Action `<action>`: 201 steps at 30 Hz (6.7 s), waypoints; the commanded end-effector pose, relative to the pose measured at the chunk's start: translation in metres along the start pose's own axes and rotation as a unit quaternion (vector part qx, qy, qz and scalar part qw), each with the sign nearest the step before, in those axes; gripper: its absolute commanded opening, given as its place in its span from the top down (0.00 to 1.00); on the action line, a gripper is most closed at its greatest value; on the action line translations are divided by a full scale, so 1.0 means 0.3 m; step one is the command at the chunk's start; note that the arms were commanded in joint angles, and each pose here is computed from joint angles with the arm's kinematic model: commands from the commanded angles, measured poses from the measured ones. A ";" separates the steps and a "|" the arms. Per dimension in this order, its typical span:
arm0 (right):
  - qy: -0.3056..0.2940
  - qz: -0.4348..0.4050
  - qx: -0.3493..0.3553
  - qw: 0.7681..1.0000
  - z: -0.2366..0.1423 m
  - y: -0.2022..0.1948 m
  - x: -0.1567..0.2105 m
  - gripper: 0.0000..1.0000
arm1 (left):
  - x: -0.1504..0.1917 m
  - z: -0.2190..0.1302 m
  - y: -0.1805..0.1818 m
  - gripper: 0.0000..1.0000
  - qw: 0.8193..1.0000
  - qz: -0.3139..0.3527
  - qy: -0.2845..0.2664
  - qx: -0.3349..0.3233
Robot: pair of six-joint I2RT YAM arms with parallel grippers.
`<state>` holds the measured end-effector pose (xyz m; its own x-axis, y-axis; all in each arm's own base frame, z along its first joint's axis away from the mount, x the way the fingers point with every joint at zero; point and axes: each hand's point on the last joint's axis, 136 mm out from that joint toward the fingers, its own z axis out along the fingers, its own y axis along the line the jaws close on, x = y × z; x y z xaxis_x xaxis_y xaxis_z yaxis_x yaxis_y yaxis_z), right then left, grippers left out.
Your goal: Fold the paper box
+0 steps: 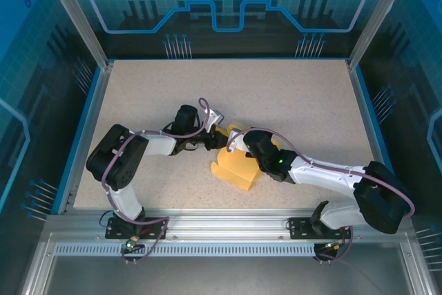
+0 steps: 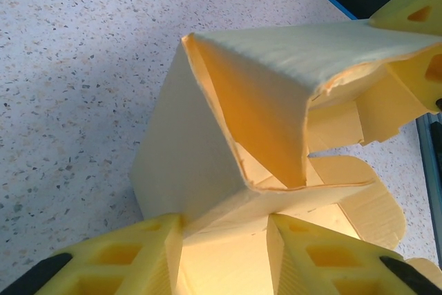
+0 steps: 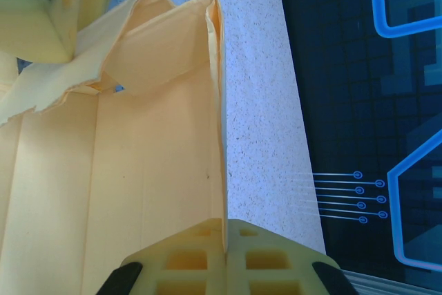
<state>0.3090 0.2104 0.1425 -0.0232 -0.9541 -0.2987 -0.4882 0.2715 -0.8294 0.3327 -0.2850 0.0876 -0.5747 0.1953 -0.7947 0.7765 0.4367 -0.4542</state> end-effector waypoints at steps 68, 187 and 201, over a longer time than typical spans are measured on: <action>-0.027 -0.001 0.002 1.000 0.092 0.037 0.018 0.99 | -0.024 0.018 0.086 0.34 1.000 0.018 0.002 -0.010; -0.030 0.084 -0.071 0.993 0.100 0.052 -0.037 0.97 | -0.051 0.011 0.183 0.92 0.968 0.064 -0.136 -0.203; -0.068 0.135 -0.088 0.985 0.060 0.029 -0.087 0.97 | -0.060 -0.023 0.237 0.96 0.942 0.059 -0.141 -0.298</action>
<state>0.3297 0.2214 0.1191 -0.1031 -0.8755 -0.4721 -0.5926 0.4353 -0.6778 0.3798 -0.2751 0.0703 -0.3446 0.0952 -0.9339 0.6293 0.7617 -0.1545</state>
